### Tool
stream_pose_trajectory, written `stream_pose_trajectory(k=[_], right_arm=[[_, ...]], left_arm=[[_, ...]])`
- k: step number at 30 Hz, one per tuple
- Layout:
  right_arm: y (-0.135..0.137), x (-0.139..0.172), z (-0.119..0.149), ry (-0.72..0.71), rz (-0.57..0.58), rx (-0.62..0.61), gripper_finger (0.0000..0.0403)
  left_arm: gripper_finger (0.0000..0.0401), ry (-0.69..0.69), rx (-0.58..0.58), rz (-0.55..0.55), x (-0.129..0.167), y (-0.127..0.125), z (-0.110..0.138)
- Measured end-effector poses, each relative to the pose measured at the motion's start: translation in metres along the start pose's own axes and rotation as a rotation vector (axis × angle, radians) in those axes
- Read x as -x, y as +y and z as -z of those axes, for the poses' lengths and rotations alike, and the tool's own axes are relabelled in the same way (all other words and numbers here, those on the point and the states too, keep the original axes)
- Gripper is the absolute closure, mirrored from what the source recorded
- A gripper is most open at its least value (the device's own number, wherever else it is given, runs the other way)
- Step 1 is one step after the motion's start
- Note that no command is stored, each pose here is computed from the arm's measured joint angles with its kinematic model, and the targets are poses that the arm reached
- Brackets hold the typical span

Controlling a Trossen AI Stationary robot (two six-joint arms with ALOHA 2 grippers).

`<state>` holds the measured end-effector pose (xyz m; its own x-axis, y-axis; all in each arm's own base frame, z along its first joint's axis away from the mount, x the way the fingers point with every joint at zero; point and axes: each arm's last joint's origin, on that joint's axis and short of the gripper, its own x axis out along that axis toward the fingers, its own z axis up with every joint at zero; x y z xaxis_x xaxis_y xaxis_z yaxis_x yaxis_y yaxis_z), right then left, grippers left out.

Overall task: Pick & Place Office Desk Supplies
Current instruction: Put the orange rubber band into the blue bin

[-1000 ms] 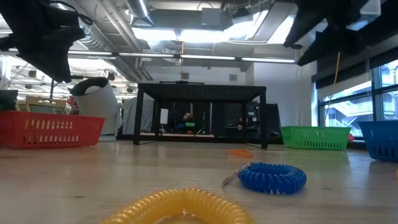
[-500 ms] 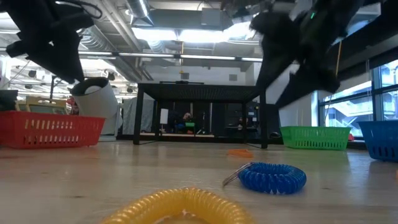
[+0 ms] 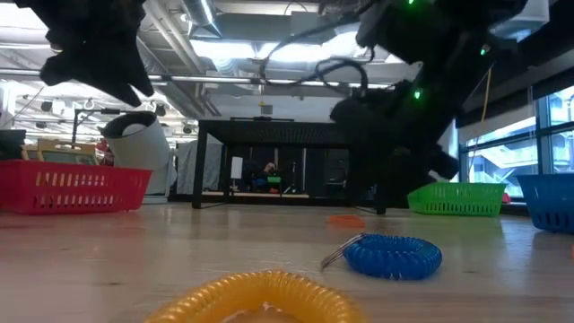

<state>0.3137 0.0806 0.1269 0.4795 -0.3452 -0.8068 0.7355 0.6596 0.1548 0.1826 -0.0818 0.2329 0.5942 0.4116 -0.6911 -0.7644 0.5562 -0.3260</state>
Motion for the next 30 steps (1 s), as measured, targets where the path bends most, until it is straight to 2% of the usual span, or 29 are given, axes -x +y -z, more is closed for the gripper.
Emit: stream_pose_trajectory(k=[5, 11, 17, 26, 30], right_arm=[[-0.001, -0.014, 0.002, 0.002, 0.019, 0.018, 0.0130], [-0.001, -0.024, 0.005, -0.010, 0.039, 0.175, 0.0163], [0.001, -0.027, 0.007, 0.025, 0.010, 0.237, 0.0236], [0.002, -0.027, 0.007, 0.074, -0.034, 0.255, 0.0388], [0.003, -0.026, 0.007, 0.074, -0.044, 0.253, 0.0392]], left_arm=[[0.0269, -0.005, -0.005, 0.029, 0.000, -0.003, -0.001], [0.0273, -0.011, -0.004, 0.028, 0.000, -0.003, -0.001], [0.0271, -0.019, -0.008, 0.022, 0.000, -0.003, -0.001], [0.0275, -0.019, -0.008, 0.022, 0.000, -0.003, -0.001], [0.0276, -0.019, -0.008, 0.021, 0.000, -0.003, -0.001]])
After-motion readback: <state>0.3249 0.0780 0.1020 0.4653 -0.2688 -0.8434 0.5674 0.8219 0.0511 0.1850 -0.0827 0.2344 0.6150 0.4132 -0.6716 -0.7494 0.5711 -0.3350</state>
